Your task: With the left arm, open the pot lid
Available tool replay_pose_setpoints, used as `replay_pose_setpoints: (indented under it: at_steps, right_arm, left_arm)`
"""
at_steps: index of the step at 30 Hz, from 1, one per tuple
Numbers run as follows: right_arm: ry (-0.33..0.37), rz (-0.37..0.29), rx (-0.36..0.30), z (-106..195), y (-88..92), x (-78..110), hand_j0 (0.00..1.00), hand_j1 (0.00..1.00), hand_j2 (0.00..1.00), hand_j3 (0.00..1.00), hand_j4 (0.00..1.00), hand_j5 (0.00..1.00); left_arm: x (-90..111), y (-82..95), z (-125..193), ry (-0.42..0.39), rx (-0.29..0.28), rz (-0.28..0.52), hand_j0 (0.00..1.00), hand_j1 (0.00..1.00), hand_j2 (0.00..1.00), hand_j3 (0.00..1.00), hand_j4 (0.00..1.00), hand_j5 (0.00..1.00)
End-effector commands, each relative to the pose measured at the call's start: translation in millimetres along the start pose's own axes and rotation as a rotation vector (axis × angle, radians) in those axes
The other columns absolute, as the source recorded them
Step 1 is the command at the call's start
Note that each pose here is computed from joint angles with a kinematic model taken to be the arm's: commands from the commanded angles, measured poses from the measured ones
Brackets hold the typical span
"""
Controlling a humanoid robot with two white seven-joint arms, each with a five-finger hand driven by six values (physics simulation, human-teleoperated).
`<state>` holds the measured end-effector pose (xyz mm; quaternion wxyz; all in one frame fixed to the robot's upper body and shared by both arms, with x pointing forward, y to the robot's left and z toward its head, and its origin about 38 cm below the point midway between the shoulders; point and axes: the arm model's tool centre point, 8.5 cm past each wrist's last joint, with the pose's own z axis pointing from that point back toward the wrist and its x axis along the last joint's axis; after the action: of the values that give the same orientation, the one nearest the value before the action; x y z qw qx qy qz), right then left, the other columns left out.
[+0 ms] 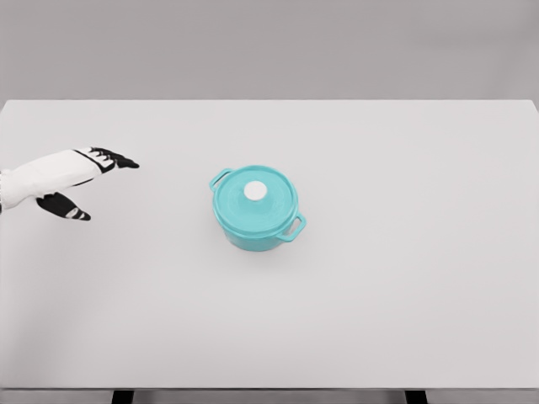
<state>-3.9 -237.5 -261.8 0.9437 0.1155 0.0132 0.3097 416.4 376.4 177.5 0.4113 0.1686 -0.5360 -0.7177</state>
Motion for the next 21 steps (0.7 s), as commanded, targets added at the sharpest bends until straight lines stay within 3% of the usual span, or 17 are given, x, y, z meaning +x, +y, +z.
replay_pose_setpoints:
  at_steps: [1, 9, 14, 15, 16, 17, 19, 20, 21]
  right_arm:
    - [0.0, -0.003, -0.002, 0, -0.2, -0.2, 1.0, 1.0, 1.0, 1.0, 1.0, 1.0]
    - [0.006, -0.001, 0.006, -1, 3.9, -4.8, 1.0, 1.0, 1.0, 1.0, 1.0, 1.0]
    - [0.006, -0.001, 0.006, -1, 3.9, -4.8, 1.0, 1.0, 1.0, 1.0, 1.0, 1.0]
    - [0.006, -0.001, 0.006, -1, 3.9, -4.8, 1.0, 1.0, 1.0, 1.0, 1.0, 1.0]
    - [0.006, -0.001, 0.006, -1, 3.9, -4.8, 1.0, 1.0, 1.0, 1.0, 1.0, 1.0]
    - [0.006, -0.001, 0.006, -1, 3.9, -4.8, 1.0, 1.0, 1.0, 1.0, 1.0, 1.0]
    - [0.006, -0.001, 0.006, -1, 3.9, -4.8, 1.0, 1.0, 1.0, 1.0, 1.0, 1.0]
    - [0.006, -0.001, 0.006, -1, 3.9, -4.8, 1.0, 1.0, 1.0, 1.0, 1.0, 1.0]
    - [0.006, -0.001, 0.006, -1, 3.9, -4.8, 1.0, 1.0, 1.0, 1.0, 1.0, 1.0]
  left_arm:
    - [3, -1.6, -3, -0.006, -0.003, 0.0, 1.0, 1.0, 1.0, 1.0, 1.0, 1.0]
    - [6, 7.1, -6, -0.014, 0.01, -0.017, 1.0, 1.0, 1.0, 1.0, 1.0, 1.0]
    - [28, 25.5, -27, -0.089, -0.007, -0.091, 1.0, 1.0, 1.0, 1.0, 1.0, 1.0]
    - [31, 44.8, -33, -0.103, -0.024, -0.143, 1.0, 1.0, 1.0, 1.0, 1.0, 1.0]
    - [32, 52.3, -46, -0.115, -0.091, -0.191, 1.0, 1.0, 1.0, 1.0, 1.0, 1.0]
    - [21, 58.5, -61, -0.094, -0.178, -0.218, 1.0, 1.0, 1.0, 1.0, 1.0, 1.0]
    - [40, 57.8, -85, -0.155, -0.238, -0.257, 1.0, 1.0, 1.0, 1.0, 1.0, 1.0]
    - [65, 60.9, -108, -0.222, -0.225, -0.278, 1.0, 1.0, 1.0, 1.0, 1.0, 1.0]
    - [91, 75.9, -129, -0.281, -0.214, -0.328, 1.0, 1.0, 1.0, 1.0, 1.0, 1.0]
